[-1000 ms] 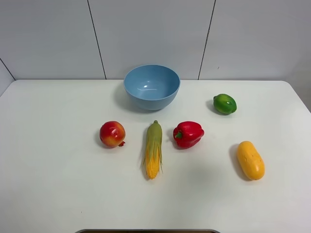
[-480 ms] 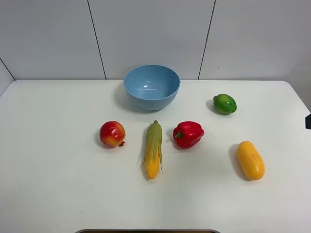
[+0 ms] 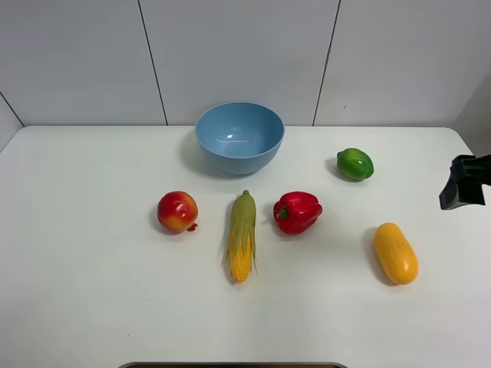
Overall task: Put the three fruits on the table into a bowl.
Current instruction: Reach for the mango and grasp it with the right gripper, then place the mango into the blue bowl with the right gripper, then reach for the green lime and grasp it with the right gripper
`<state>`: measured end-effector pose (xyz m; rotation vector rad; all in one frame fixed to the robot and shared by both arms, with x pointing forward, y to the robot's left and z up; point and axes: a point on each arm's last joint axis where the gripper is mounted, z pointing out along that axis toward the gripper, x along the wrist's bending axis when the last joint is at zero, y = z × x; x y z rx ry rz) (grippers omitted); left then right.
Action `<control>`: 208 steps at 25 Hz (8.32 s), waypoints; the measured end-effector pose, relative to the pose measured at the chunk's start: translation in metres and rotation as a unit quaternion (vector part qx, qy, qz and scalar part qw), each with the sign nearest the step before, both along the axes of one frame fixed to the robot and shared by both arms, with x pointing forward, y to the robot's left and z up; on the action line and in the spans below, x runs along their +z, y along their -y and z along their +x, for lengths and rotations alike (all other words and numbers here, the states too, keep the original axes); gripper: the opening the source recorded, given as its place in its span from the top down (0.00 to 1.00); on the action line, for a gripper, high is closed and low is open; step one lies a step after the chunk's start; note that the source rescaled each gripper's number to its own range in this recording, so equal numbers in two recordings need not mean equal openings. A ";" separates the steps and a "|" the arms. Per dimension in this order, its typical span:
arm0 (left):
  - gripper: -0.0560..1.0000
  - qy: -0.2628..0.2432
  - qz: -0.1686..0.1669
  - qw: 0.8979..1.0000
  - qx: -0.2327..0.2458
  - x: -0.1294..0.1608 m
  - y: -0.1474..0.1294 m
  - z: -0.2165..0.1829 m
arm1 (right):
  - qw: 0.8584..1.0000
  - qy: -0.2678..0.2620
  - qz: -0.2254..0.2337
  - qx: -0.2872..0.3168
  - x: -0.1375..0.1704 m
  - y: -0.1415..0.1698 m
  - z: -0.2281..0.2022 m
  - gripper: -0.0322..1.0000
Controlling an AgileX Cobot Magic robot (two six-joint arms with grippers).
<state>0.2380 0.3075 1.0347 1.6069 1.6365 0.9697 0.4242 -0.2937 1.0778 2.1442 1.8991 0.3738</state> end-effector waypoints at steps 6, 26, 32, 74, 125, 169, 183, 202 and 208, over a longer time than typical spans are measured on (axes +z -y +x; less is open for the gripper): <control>0.95 0.000 0.000 1.000 0.000 0.000 0.000 0.000 | 1.000 -0.006 -0.004 0.013 -0.013 -0.001 0.019 0.02; 0.95 0.000 0.000 1.000 0.000 0.000 0.000 0.000 | 0.998 -0.058 0.016 0.031 -0.090 -0.008 0.060 0.02; 0.95 0.000 0.000 1.000 0.000 0.000 0.000 0.000 | 0.998 -0.055 0.013 0.040 -0.115 -0.008 0.050 0.02; 0.95 0.000 0.000 1.000 0.000 0.000 0.000 0.000 | 0.993 -0.104 0.010 0.046 -0.210 -0.013 0.081 0.03; 0.95 0.000 0.000 1.000 0.000 0.000 0.000 0.000 | 0.943 0.264 0.050 0.198 0.023 -0.105 0.110 0.41; 0.95 0.000 0.000 1.000 0.000 0.000 0.000 0.000 | 0.930 0.247 0.056 0.265 -0.149 -0.243 0.285 0.41; 0.95 0.000 0.000 1.000 0.000 0.000 0.000 0.000 | 0.929 0.245 0.058 0.272 -0.154 -0.251 0.281 0.41; 0.95 0.000 0.000 1.000 0.000 0.000 0.000 0.000 | 0.936 0.219 0.056 0.271 -0.152 -0.249 0.278 0.05; 0.95 0.000 0.000 1.000 0.000 0.000 0.000 0.000 | 0.931 0.221 0.034 0.288 -0.095 -0.241 0.264 0.05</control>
